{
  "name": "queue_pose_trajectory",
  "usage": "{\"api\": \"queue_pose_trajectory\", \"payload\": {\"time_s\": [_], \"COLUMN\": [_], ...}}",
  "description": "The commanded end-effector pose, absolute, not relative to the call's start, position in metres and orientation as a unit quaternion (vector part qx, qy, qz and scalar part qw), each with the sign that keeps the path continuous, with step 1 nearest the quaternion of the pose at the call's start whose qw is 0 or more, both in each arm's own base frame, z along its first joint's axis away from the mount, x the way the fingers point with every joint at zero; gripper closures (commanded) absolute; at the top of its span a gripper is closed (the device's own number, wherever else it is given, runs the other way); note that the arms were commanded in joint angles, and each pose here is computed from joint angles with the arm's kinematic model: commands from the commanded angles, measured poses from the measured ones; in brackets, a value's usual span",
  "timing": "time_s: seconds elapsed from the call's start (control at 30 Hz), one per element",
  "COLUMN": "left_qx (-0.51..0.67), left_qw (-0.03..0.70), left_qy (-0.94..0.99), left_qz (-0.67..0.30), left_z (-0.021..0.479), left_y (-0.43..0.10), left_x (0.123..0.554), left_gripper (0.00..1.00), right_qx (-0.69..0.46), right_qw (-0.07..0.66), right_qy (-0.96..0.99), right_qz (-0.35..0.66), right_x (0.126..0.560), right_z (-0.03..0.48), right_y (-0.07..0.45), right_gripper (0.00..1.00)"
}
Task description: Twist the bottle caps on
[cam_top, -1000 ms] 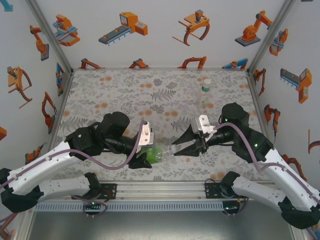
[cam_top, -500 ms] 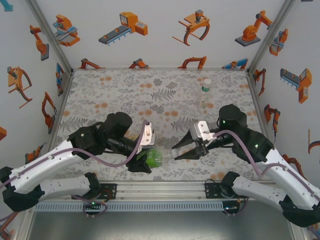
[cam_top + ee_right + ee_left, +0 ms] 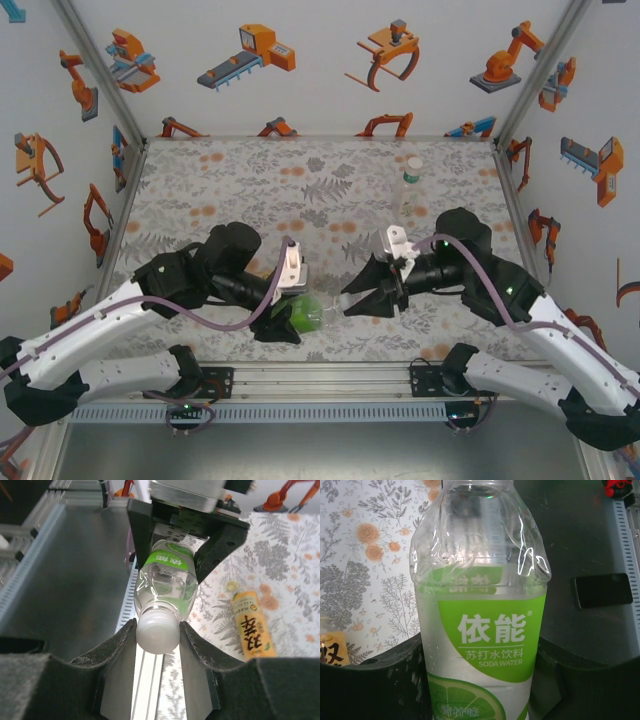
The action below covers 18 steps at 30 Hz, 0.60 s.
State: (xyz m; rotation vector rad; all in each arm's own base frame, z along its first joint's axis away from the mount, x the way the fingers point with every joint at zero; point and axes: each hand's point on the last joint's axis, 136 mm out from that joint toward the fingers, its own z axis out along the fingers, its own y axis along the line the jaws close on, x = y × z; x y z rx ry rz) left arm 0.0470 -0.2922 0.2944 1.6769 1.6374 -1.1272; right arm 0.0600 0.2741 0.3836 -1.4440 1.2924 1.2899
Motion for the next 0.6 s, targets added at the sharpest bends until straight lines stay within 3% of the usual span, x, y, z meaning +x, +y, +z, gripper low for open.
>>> {"api": "queue_pose_trajectory", "payload": {"time_s": [0.0, 0.2, 0.57], "left_qx": [0.615, 0.608, 0.595], "left_qw": [0.348, 0.381, 0.416], "left_qy": [0.581, 0.588, 0.611], "left_qz": [-0.404, -0.373, -0.316], "left_z": [0.320, 0.321, 0.316], "left_y": [-0.305, -0.305, -0.304], "left_x": [0.067, 0.082, 0.107], "left_gripper": [1.00, 1.00, 1.00], "right_qx": [-0.471, -0.261, 0.112], "right_qw": [0.355, 0.304, 0.107], "right_qy": [0.596, 0.735, 0.853], "right_qz": [0.545, 0.547, 0.499], "right_x": [0.078, 0.119, 0.151], "right_z": [0.381, 0.366, 0.309], "right_y": [0.284, 0.279, 0.266], "right_gripper": [1.00, 1.00, 1.00]}}
